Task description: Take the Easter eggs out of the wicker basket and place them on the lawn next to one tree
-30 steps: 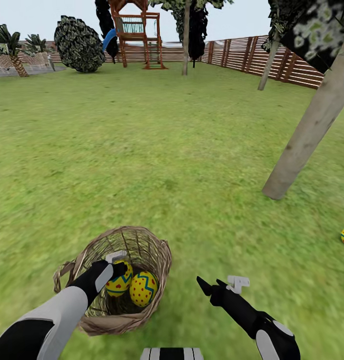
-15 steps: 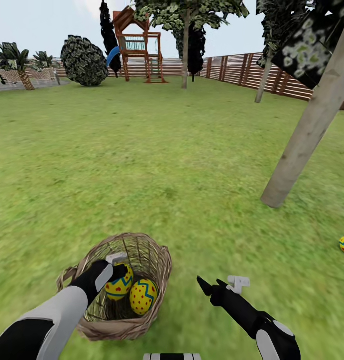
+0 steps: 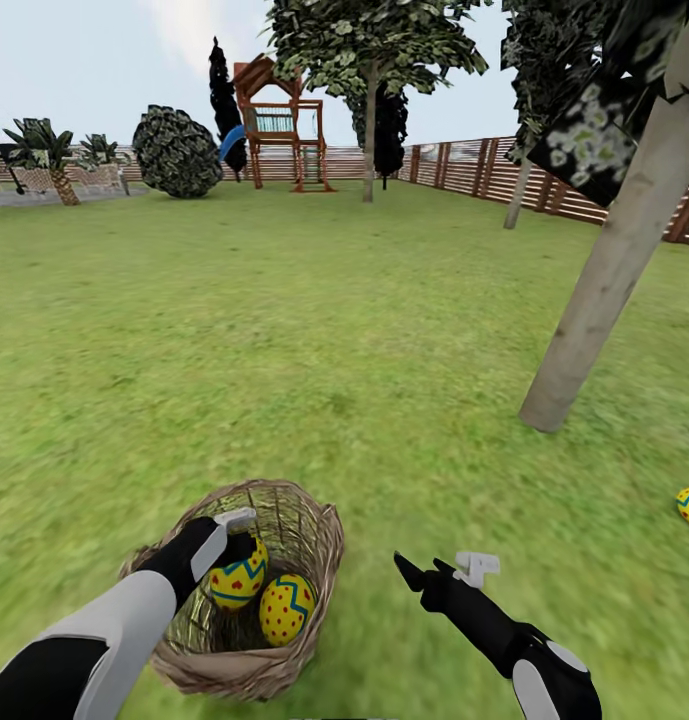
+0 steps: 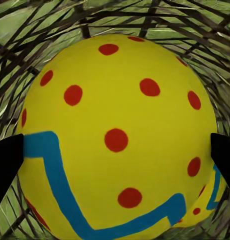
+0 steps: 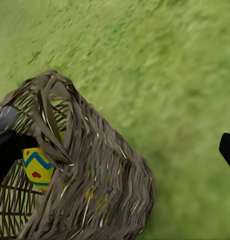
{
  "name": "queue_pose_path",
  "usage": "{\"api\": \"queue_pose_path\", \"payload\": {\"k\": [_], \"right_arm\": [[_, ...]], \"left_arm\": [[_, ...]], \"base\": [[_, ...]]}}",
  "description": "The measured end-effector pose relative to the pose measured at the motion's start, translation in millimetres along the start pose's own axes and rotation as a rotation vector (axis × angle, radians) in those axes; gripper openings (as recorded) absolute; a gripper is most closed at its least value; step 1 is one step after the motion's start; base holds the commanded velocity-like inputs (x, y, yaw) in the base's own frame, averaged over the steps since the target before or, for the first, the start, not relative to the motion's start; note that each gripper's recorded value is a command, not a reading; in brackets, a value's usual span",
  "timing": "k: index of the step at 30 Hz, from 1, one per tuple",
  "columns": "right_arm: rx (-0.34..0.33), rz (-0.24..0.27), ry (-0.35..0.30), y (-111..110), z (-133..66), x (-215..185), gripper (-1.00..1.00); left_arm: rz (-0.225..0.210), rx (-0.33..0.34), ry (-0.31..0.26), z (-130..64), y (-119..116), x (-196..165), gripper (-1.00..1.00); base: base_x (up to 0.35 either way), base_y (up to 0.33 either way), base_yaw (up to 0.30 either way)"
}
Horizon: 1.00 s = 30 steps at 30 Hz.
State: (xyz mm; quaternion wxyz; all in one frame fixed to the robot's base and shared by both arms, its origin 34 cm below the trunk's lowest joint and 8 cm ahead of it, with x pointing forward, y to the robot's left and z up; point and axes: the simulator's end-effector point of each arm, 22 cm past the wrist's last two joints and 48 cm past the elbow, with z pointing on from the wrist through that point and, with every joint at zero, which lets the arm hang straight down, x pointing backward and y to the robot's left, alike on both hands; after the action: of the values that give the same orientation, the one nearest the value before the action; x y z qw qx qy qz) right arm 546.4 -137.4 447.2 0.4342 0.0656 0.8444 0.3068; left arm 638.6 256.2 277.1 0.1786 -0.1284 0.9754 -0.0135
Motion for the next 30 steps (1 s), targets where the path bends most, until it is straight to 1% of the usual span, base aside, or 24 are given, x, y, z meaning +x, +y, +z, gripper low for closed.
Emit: {"api": "queue_pose_path", "payload": {"k": [2, 8, 12, 17, 21, 26, 30], "right_arm": [[-0.003, -0.004, -0.007, 2, -1.4, -3, 1.00], [-0.011, -0.016, -0.026, 9, -5.7, -12, 1.00], [-0.017, -0.024, -0.039, 13, -8.7, -18, 1.00], [-0.024, -0.034, -0.055, 19, -12.7, -25, 1.00], [-0.030, -0.041, -0.069, 23, -16.0, -31, 1.00], [-0.038, -0.050, -0.086, 29, -20.5, -38, 1.00], [-0.045, -0.057, -0.099, 33, -24.2, -44, 1.00]], "left_arm": [[0.003, 0.006, -0.001, -5.8, -2, -5, -1.00], [0.024, 0.028, 0.029, -25.8, -11, -14, -1.00], [0.031, 0.035, 0.037, -35.2, -14, -16, -1.00], [0.047, 0.049, 0.054, -51.9, -20, -22, -1.00], [0.056, 0.057, 0.071, -62.4, -23, -23, -1.00], [0.067, 0.072, 0.062, -77.7, -31, -31, -1.00], [0.072, 0.081, 0.058, -87.5, -35, -35, -1.00]], "base": [[0.000, 0.000, 0.000], [0.000, 0.000, 0.000], [0.000, 0.000, 0.000], [-0.001, 0.000, 0.000], [-0.156, 0.000, 0.000], [-0.087, 0.000, 0.000], [-0.182, 0.000, 0.000]]}}
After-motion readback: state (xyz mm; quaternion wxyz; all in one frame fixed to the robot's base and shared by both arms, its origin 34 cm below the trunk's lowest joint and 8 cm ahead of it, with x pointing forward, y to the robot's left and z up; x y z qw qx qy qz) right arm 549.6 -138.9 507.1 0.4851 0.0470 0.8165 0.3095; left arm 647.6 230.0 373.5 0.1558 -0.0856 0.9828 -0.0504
